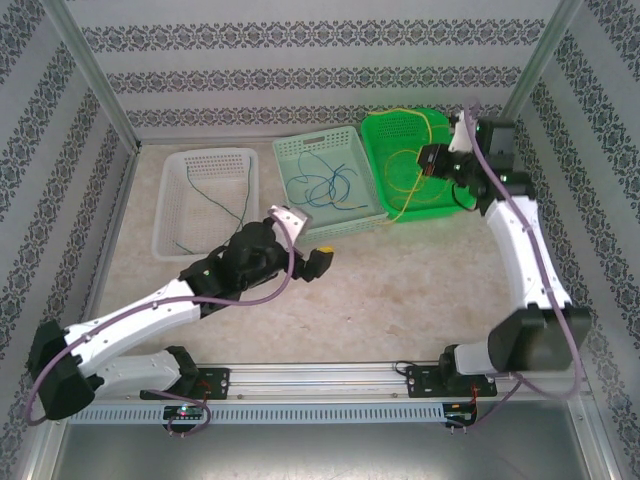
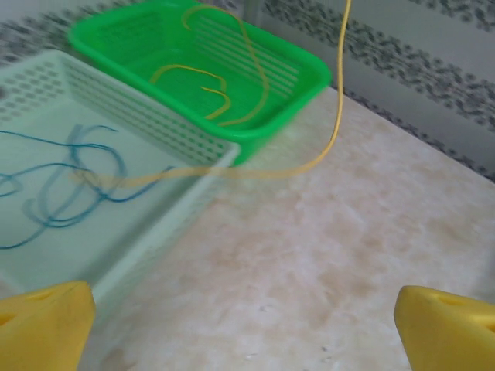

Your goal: Untangle the cables

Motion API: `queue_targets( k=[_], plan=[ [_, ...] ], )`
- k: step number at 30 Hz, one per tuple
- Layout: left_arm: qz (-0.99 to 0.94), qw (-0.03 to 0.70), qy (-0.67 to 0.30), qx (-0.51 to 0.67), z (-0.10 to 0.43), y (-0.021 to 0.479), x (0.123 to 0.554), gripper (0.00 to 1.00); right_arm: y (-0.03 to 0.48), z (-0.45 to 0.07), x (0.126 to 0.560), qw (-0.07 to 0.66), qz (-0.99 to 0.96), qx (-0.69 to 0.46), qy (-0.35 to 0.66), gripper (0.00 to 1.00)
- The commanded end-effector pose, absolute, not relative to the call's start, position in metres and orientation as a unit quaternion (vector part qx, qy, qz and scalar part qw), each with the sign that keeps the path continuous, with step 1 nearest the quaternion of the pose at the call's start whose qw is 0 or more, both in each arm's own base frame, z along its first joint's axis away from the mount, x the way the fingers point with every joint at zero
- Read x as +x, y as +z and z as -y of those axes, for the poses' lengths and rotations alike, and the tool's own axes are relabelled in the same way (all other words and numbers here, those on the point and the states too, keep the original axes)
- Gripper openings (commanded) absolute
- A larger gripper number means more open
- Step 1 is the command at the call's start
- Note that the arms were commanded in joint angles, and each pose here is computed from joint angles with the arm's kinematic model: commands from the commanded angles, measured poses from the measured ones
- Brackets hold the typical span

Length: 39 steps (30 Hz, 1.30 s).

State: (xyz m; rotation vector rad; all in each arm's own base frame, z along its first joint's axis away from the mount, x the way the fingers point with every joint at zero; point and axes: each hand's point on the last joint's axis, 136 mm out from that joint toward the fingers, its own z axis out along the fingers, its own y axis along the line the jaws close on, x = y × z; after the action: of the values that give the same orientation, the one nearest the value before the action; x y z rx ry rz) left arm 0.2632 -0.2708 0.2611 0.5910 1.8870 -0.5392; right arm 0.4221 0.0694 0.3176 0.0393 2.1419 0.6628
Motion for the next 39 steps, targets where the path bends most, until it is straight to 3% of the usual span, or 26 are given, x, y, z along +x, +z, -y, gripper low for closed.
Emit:
queue_targets(
  k=[1, 10, 24, 39],
  plan=[
    [-0.793, 0.545, -0.166, 0.217, 0.239, 0.258, 0.269, 1.00, 0.308, -0.062, 0.440, 0.423, -0.877, -0.032, 0.225, 0.00],
    [-0.803, 0.546, -0.143, 0.192, 0.200, 0.242, 0.258, 0.99, 0.290, -0.018, 0.496, 0.386, -0.915, -0.082, 0.084, 0.00],
    [-0.820, 0.521, -0.142, 0.188, 0.198, 0.220, 0.265, 1.00, 0.308, 0.036, 0.509, 0.422, -0.904, -0.036, 0.064, 0.00],
    [-0.831, 0.509, -0.140, 0.174, 0.193, 0.212, 0.268, 1.00, 0.203, 0.048, 0.538, 0.321, -0.946, -0.048, 0.023, 0.00]
  ],
)
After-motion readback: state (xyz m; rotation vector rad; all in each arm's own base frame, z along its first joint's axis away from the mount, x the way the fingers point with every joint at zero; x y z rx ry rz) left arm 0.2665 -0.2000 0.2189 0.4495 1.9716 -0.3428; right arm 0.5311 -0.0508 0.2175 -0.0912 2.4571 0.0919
